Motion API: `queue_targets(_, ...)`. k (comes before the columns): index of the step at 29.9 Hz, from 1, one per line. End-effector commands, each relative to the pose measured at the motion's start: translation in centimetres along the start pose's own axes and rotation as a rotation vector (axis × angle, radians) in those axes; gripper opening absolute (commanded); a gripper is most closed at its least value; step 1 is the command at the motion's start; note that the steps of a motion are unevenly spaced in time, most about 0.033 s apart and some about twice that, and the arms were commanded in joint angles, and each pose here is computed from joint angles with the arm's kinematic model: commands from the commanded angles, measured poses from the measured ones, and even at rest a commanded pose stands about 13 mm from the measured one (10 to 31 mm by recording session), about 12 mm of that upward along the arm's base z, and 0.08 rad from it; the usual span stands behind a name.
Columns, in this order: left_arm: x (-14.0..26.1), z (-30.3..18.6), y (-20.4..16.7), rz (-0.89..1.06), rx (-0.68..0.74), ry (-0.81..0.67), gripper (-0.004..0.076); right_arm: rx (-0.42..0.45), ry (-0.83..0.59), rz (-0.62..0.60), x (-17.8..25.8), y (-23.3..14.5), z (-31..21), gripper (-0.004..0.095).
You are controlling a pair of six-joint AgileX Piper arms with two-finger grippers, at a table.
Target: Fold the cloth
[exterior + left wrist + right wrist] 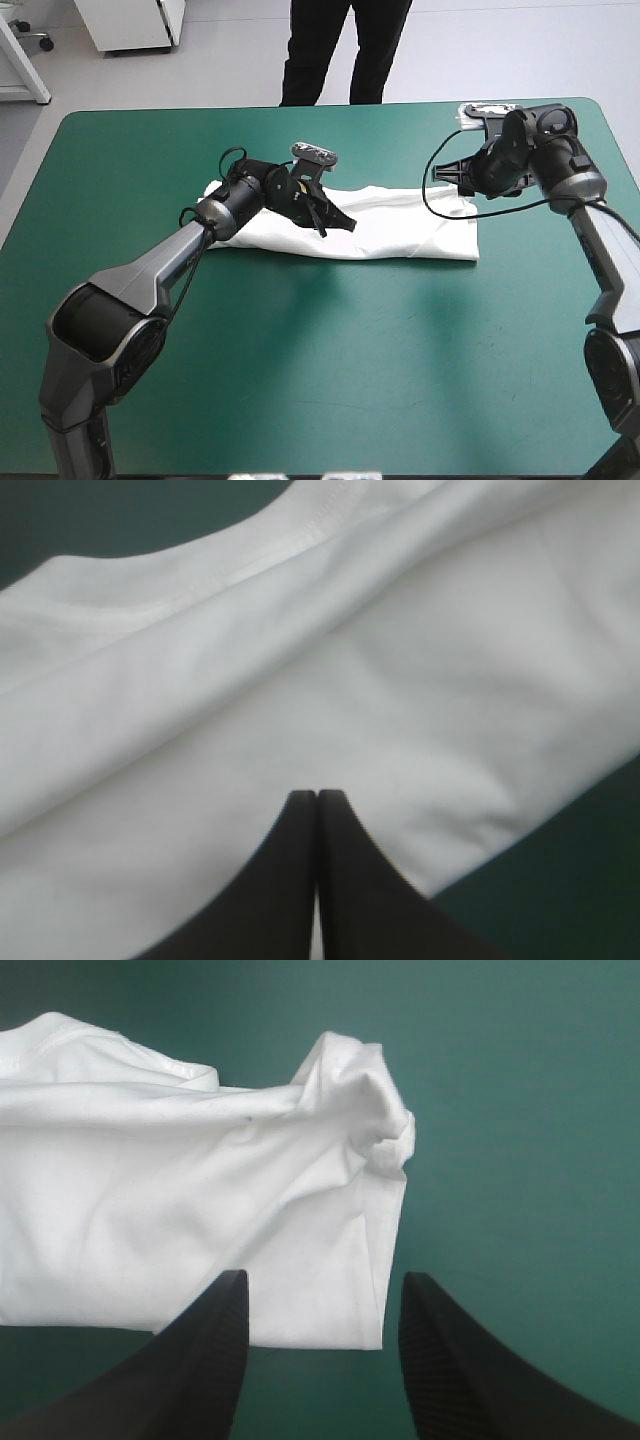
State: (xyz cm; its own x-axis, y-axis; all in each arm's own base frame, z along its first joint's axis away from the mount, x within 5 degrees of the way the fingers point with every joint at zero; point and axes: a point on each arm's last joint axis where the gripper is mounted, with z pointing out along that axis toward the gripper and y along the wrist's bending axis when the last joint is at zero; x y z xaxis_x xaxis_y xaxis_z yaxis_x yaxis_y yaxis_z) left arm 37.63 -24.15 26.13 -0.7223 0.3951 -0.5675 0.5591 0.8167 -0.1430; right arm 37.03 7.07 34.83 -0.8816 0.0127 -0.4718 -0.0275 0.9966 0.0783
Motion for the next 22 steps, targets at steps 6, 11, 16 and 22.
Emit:
queue_targets(6, -1.6, -0.2, -0.8, -0.001, 0.012, -0.125, -0.0009, -0.031, -0.106, 0.016, -0.6, -0.2, -3.1, 0.0442)
queue_targets(11, -1.0, 1.7, -0.5, -0.008, 0.011, -0.079, -0.0009, -0.035, -0.103, 0.037, -0.7, -0.8, -2.9, 0.0441)
queue_targets(16, -0.6, 2.7, -0.4, -0.011, 0.01, -0.056, -0.0009, -0.116, -0.099, 0.08, -1.3, -2.8, -2.4, 0.0462)
queue_targets(22, -0.5, 2.7, -0.4, -0.007, 0.008, -0.044, -0.0009, -0.232, -0.022, 0.146, -1.6, -5.4, 0.4, 0.064)
